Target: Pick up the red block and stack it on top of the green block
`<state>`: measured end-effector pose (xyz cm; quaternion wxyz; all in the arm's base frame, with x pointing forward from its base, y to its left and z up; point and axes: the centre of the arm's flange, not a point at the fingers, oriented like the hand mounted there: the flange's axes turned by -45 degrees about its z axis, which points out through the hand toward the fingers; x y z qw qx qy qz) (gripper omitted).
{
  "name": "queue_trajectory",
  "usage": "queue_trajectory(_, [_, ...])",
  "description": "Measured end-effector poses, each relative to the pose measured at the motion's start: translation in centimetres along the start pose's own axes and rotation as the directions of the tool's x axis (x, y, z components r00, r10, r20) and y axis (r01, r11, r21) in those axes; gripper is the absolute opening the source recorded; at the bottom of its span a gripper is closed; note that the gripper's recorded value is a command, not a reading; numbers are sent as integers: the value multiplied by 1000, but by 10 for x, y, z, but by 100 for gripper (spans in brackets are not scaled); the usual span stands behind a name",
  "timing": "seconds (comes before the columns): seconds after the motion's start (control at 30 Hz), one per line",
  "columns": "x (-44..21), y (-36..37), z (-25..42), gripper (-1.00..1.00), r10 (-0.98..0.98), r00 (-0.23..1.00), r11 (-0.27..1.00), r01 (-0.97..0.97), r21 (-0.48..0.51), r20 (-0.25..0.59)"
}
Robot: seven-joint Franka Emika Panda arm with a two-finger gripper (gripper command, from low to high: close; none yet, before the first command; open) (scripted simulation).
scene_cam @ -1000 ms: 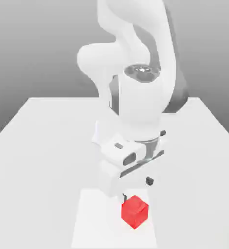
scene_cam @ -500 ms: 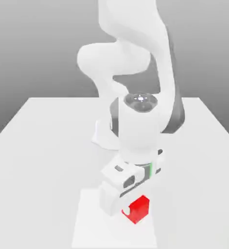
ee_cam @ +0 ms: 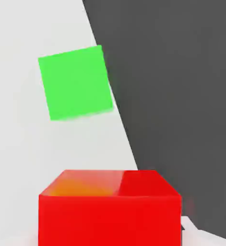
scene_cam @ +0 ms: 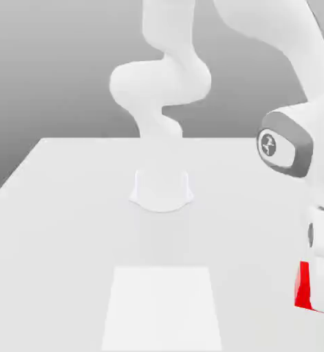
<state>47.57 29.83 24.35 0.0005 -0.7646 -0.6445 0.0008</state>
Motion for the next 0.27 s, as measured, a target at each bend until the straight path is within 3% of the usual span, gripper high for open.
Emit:
queue_trajectory(0.13, [24,-5,45,-100,-57,998,998,57,0,0])
queue_trajectory(0.17, [24,-6,56,100,-59,998,998,59,0,0])
queue_trajectory(0.27, [24,-6,56,100,-59,998,998,59,0,0])
